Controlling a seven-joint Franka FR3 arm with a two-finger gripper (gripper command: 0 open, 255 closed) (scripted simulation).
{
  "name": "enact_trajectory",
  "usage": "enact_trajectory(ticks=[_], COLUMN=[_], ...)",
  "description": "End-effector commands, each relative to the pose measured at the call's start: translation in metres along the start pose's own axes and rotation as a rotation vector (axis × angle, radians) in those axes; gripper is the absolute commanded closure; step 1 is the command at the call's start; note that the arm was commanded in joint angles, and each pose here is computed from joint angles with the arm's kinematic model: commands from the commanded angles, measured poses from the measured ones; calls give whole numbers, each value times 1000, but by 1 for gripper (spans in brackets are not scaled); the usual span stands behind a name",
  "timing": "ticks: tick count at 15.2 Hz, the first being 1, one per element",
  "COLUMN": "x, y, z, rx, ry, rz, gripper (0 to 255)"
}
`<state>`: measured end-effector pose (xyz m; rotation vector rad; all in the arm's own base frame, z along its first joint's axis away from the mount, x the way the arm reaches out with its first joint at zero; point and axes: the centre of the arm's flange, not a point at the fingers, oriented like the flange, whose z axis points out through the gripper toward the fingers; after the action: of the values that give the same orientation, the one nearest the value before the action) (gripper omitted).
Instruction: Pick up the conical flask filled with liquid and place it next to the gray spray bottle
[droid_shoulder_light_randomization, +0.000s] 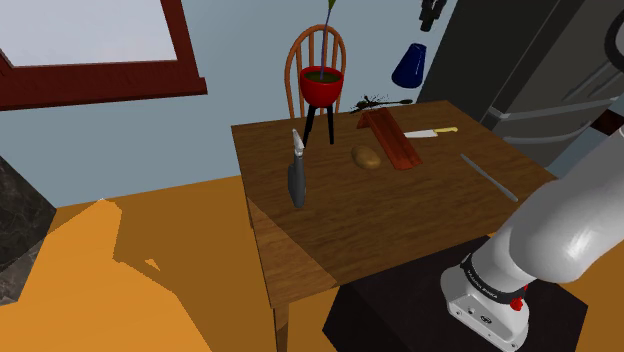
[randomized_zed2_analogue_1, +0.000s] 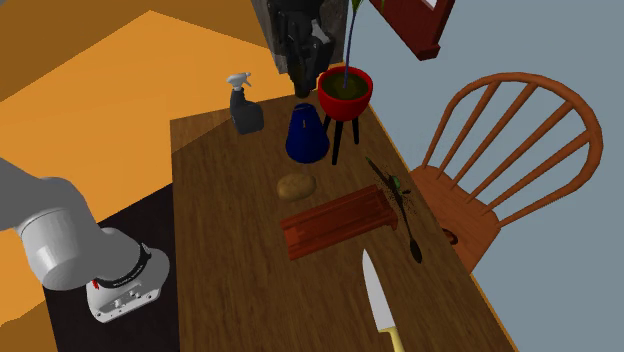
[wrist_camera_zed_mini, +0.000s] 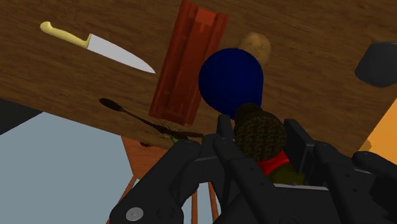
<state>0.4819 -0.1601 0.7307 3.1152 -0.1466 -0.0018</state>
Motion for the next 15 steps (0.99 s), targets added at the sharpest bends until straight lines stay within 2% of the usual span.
enact_trajectory(ticks=[1, 15], x=[10, 70], y=[-24, -199], z=[-2, -7], rx=[0, 0], ry=[1, 1], rz=[2, 2], gripper=[255, 255])
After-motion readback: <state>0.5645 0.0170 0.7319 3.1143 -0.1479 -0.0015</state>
